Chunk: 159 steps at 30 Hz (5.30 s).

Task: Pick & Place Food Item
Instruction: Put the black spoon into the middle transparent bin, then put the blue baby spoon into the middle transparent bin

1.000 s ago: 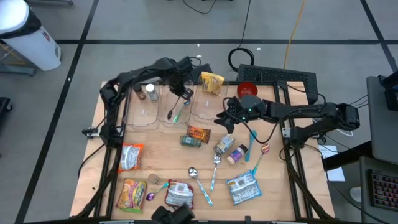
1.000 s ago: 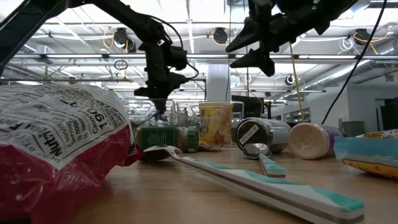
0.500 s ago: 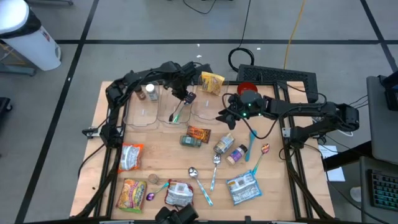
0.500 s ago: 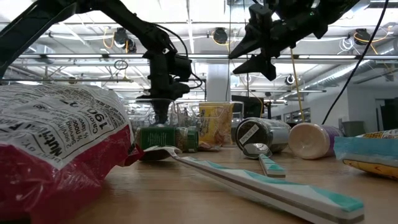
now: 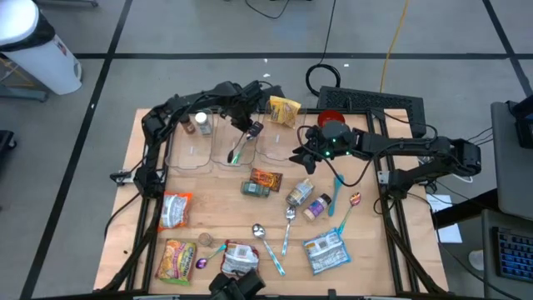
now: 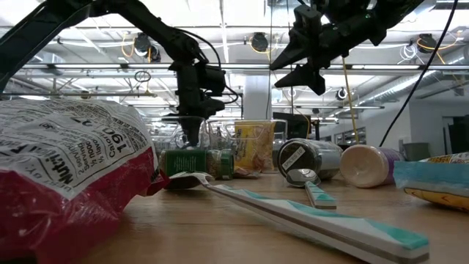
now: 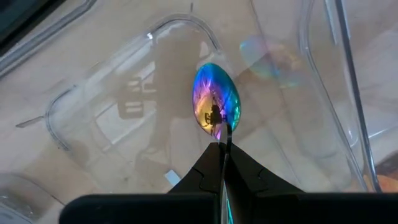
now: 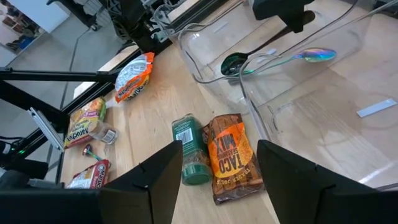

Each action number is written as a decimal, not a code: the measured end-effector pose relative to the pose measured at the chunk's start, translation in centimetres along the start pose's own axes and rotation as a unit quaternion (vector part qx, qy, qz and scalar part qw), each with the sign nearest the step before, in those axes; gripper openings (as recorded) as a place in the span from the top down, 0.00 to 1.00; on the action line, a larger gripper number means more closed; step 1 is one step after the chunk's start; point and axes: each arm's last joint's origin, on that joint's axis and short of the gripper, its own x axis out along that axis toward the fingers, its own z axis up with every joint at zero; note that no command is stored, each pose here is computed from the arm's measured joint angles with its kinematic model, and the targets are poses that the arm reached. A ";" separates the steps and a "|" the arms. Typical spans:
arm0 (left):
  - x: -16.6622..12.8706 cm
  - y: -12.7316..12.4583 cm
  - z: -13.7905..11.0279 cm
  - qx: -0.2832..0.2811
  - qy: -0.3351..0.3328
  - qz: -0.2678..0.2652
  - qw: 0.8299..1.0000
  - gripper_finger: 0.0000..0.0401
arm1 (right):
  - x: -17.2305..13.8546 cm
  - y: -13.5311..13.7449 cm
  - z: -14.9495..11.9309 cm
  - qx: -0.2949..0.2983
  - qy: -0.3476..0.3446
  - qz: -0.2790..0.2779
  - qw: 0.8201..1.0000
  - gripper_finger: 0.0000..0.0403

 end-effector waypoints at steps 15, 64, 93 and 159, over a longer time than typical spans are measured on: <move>0.0 -0.3 0.5 0.014 -0.025 -0.007 1.000 0.92 | 0.0 0.0 0.0 0.000 0.000 0.000 1.000 0.50; -31.6 2.4 -27.3 0.272 -0.400 -0.180 0.857 0.62 | -0.4 0.9 2.4 0.031 -0.172 -0.027 0.984 0.50; -11.6 3.5 -25.1 0.091 -0.561 -0.422 0.706 0.61 | 3.1 2.1 1.1 0.107 -0.200 -0.008 0.974 0.51; -9.6 -9.7 -16.9 0.228 -0.459 -0.390 0.765 0.62 | -8.9 12.5 1.0 0.151 0.087 -0.158 0.972 0.51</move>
